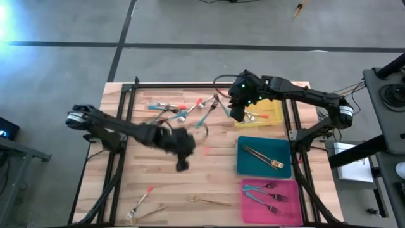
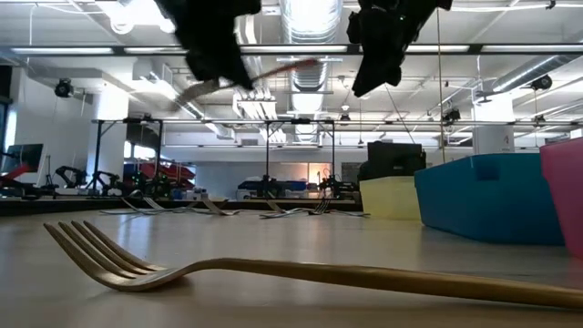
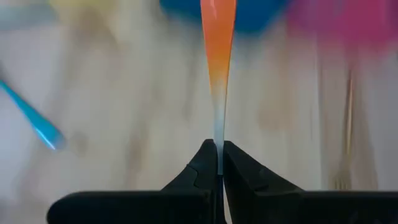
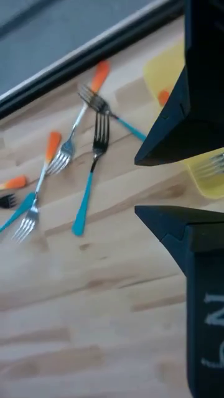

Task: Sort silverware by color (type)
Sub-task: Put the orange fork into the yellow bin

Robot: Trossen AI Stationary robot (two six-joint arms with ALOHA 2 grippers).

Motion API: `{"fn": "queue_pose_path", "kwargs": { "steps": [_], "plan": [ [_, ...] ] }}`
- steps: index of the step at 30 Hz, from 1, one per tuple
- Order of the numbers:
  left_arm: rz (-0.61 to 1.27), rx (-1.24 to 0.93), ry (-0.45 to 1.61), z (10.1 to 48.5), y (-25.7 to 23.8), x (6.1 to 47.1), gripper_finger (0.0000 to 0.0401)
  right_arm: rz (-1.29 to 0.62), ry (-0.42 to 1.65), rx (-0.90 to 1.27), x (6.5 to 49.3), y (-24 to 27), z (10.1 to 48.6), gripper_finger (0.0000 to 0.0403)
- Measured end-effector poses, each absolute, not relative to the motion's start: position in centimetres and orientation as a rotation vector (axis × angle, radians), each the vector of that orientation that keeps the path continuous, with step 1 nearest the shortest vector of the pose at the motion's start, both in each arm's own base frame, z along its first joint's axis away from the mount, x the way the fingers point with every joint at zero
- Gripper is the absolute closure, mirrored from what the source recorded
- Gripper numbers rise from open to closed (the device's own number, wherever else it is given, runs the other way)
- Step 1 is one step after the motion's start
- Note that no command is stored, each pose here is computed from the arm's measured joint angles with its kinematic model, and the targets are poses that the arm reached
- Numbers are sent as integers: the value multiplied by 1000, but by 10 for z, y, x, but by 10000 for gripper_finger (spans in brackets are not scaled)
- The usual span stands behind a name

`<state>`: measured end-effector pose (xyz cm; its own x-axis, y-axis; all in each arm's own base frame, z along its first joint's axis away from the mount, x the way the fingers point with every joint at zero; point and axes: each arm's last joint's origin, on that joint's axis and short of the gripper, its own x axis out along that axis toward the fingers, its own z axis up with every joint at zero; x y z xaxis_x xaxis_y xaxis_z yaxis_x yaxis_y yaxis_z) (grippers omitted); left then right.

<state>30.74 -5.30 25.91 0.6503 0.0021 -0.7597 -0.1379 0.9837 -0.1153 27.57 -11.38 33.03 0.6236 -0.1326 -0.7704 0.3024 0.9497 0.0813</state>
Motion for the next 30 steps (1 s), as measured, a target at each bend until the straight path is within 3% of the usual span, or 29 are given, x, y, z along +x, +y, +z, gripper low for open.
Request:
{"fn": "queue_pose_path", "kwargs": {
  "steps": [6,12,19,30],
  "plan": [
    [152,-205,466,298,-5,309,401,-146,653,361,277,-140,330,280],
    [41,-97,259,325,9,307,401,-10,458,409,282,-150,335,263],
    [-92,-89,167,337,43,300,401,108,288,317,289,-151,351,264],
    [-258,-55,100,342,107,280,401,145,208,147,292,-152,357,278]
  ]
}}
